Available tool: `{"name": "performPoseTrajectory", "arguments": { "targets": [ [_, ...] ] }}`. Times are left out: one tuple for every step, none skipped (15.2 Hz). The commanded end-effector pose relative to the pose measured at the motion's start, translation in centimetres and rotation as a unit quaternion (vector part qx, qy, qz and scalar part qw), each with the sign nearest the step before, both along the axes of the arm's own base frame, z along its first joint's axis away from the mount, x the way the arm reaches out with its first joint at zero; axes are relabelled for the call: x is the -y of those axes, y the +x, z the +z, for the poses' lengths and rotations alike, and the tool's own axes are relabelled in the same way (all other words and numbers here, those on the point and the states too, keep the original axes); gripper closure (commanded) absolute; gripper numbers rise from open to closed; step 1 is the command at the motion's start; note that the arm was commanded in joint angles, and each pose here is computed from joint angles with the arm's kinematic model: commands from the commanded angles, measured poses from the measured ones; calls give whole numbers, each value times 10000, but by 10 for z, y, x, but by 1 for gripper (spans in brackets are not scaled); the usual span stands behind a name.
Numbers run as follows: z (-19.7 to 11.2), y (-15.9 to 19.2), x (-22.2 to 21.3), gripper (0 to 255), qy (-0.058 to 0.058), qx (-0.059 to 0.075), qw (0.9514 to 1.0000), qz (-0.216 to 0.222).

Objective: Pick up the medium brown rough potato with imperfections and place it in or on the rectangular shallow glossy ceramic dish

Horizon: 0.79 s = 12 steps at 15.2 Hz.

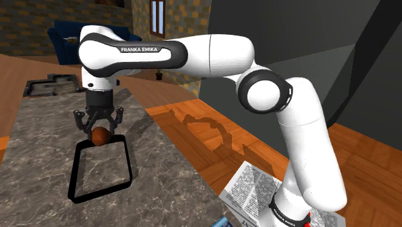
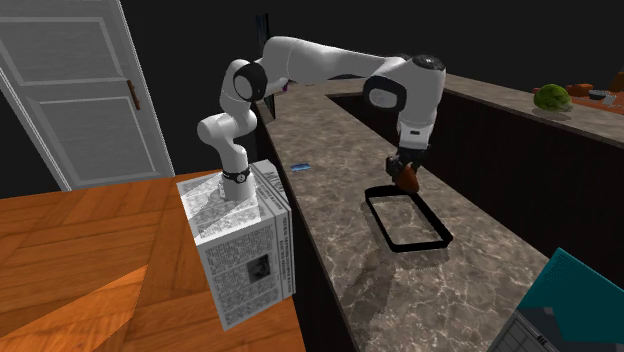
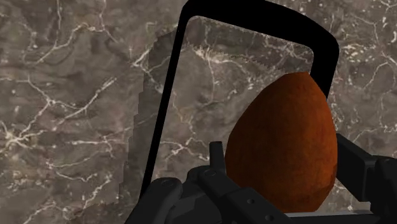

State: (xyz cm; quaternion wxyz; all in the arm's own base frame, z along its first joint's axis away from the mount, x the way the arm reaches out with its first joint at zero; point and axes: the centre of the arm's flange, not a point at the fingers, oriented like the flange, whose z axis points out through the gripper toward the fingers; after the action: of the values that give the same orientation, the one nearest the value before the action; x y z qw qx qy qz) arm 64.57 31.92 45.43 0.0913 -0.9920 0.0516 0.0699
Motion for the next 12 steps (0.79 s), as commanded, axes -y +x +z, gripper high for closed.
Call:
{"name": "performPoseTrajectory", "arguments": {
  "targets": [
    [-4, 12, -7, 255, -6, -3, 10000, -10],
    [-10, 12, -7, 255, -6, -3, 10000, -10],
    [-15, 12, -7, 255, -6, -3, 10000, -10],
    [-20, 12, -7, 255, -6, -3, 10000, -10],
    [-25, 12, -7, 255, -6, -3, 10000, -10],
    [-31, 12, -7, 255, -6, -3, 10000, -10],
    [-36, 12, -7, 255, -6, -3, 10000, -10],
    [-41, 12, -7, 255, -6, -3, 10000, -10],
    [-46, 12, -7, 255, -6, -3, 10000, -10],
    [-52, 12, -7, 255, -6, -3, 10000, -10],
    [-57, 12, -7, 255, -6, -3, 10000, -10],
    [-62, 12, -7, 255, -6, -3, 10000, -10]
  ]
}}
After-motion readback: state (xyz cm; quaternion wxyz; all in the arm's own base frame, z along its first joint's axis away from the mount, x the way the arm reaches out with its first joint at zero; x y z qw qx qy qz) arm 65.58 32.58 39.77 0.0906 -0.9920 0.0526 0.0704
